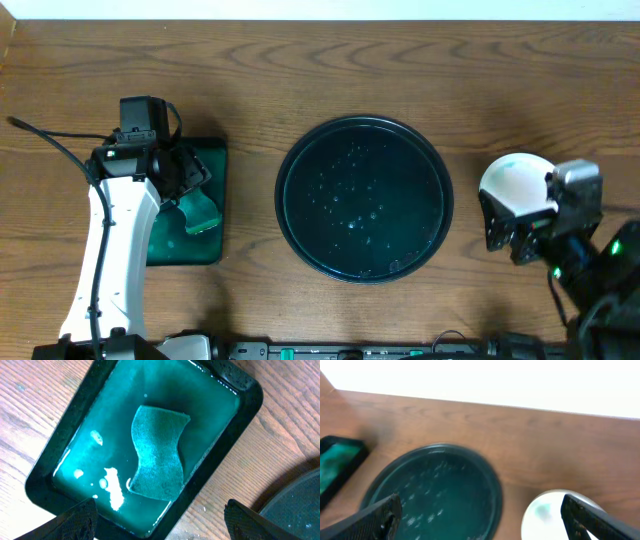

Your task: Clean dirty plates on tray and stack at the side

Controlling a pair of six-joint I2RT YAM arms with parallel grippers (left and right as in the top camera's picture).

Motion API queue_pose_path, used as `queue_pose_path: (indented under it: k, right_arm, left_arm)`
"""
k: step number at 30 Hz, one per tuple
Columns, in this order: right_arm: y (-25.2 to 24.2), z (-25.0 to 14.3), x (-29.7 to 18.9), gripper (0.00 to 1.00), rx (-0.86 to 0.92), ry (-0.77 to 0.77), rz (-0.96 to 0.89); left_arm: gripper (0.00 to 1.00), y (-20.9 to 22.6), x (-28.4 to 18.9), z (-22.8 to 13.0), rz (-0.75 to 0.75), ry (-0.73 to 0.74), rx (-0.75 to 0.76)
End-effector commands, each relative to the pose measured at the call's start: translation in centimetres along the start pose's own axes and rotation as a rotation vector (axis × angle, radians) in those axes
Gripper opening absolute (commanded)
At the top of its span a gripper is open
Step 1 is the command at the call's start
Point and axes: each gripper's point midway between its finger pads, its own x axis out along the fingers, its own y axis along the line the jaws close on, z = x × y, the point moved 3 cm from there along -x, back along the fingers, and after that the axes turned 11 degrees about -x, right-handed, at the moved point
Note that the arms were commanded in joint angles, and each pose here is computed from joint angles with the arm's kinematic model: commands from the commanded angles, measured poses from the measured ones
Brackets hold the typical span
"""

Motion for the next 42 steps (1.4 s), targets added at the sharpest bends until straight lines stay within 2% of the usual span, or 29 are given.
queue_pose_path:
  k: [1,7,17,24,42]
  right_arm:
    - [0.1,-3.8,-0.5,0.99,-0.044,-0.007,-0.095]
    - [1.1,-9.6,0.0,0.99,-0.044,-0.054,-0.124]
    - [0.3,-14.3,4.9,0.99,-0.055,-0.144,-0.149]
    - [-0.4,-13.3,6.1,0.99,-0.116,-0.310,-0.193]
    - [-0.4,-13.4,6.2,0.99,-0.116,-0.310,-0.192]
  left_arm:
    - [0.82,-0.1,-0.4,0.5,-0.004,-0.015,0.004]
    - [0.82,-0.1,-0.4,0.5,-0.004,-0.015,0.003]
    - [0.82,-0.1,-0.4,0.5,-0.004,-0.015,0.003]
    - [0.82,-0.1,-0.4,0.5,-0.004,-0.015,0.003]
    - [0.82,-0.1,-0.4,0.5,-0.004,-0.015,0.004]
